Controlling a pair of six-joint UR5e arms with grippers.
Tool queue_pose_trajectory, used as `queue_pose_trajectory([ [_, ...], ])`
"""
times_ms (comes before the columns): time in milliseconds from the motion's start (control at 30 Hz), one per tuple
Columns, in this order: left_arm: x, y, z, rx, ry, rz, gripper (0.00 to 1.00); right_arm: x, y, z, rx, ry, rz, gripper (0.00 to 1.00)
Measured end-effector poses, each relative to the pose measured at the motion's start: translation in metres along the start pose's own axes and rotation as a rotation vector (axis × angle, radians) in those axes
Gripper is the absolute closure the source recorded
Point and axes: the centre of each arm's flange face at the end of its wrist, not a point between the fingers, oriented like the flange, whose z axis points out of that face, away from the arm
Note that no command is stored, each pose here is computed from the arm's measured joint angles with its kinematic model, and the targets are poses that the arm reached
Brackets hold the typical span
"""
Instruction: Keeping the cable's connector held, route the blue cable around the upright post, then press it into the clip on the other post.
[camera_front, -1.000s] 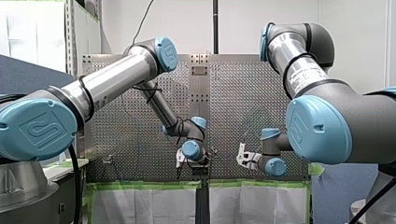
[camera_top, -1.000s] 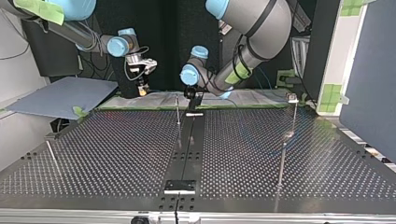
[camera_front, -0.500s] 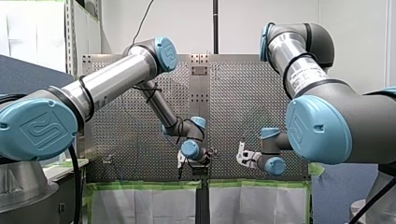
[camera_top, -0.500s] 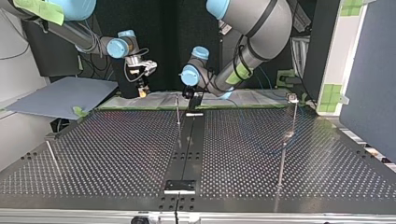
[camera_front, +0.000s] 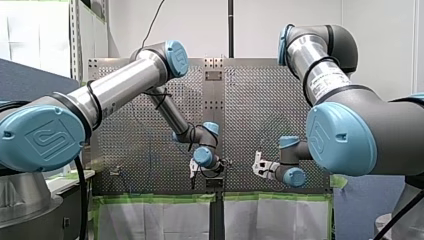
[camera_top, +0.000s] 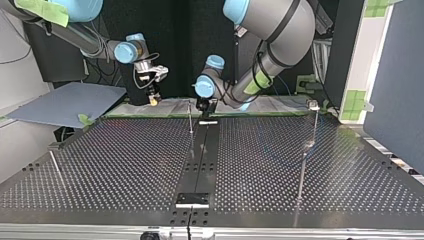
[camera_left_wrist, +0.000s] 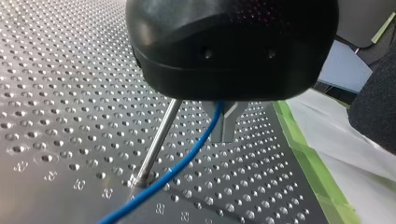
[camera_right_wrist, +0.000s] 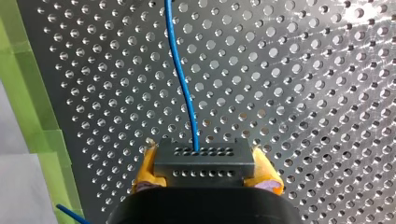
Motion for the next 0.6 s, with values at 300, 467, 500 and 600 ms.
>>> queue_pose_trajectory([
  [300, -0.011, 0.007, 0.009, 0.011, -0.005, -0.011, 1.0, 0.005, 0.003, 0.007, 0.002, 0.016, 0.0, 1.0],
  [467, -0.017, 0.009, 0.012, 0.018, -0.006, -0.023, 1.0, 0.008, 0.006, 0.012, 0.002, 0.026, 0.004, 1.0],
  [500, -0.018, 0.01, 0.013, 0.018, -0.007, -0.027, 1.0, 0.009, 0.007, 0.013, 0.002, 0.029, 0.005, 1.0],
  [600, -0.019, 0.012, 0.014, 0.016, -0.007, -0.034, 1.0, 0.011, 0.009, 0.017, 0.002, 0.035, 0.008, 1.0],
])
